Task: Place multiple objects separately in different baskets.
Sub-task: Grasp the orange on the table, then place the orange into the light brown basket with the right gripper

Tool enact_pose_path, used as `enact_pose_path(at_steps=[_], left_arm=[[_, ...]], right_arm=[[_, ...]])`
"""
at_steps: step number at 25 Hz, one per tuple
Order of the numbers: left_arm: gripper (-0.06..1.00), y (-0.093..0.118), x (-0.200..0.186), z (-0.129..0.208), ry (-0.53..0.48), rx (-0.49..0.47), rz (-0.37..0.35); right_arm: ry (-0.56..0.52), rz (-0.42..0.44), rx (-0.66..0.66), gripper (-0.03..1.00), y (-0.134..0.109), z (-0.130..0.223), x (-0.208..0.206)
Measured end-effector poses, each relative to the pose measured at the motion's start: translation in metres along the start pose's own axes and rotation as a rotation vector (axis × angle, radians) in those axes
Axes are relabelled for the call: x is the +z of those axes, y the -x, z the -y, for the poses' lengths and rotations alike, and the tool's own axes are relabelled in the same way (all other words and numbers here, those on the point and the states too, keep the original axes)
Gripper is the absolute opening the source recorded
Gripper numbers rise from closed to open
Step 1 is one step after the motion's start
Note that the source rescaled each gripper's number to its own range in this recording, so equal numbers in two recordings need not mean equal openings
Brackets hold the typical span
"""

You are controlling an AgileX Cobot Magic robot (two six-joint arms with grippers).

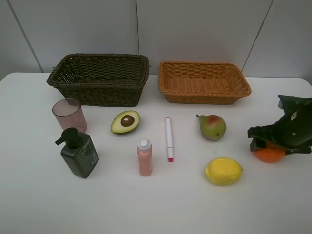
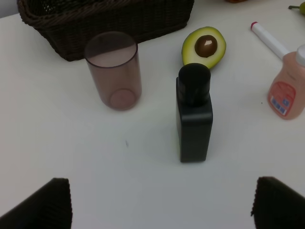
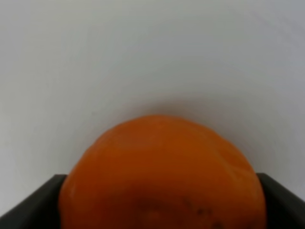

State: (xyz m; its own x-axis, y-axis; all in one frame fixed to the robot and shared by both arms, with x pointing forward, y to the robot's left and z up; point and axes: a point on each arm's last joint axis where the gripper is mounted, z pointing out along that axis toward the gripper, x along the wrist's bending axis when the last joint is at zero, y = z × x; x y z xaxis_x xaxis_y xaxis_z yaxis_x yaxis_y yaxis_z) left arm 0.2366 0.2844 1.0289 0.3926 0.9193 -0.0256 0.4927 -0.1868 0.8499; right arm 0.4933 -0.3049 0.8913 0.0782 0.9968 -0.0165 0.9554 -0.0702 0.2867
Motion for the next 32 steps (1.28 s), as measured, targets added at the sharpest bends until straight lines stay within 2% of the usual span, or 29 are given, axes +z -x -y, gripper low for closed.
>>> enact_pose_path(at_steps=[15,19,26,32], left_arm=[[1.00,0.000,0.000,0.000,0.000,0.000,0.000],[1.00,0.000,0.000,0.000,0.000,0.000,0.000],[1.00,0.000,0.000,0.000,0.000,0.000,0.000],[1.00,0.000,0.000,0.000,0.000,0.000,0.000]], right_arm=[[0.031,-0.010,0.022,0.71,-0.001,-0.003,-0.006],[0.108,-0.016,0.028,0.71,0.000,-0.008,-0.024],[0.326,-0.030,0.017,0.71,-0.001,-0.041,-0.074],[0.440,-0.051,-0.179,0.71,-0.027,-0.070,-0.102]])
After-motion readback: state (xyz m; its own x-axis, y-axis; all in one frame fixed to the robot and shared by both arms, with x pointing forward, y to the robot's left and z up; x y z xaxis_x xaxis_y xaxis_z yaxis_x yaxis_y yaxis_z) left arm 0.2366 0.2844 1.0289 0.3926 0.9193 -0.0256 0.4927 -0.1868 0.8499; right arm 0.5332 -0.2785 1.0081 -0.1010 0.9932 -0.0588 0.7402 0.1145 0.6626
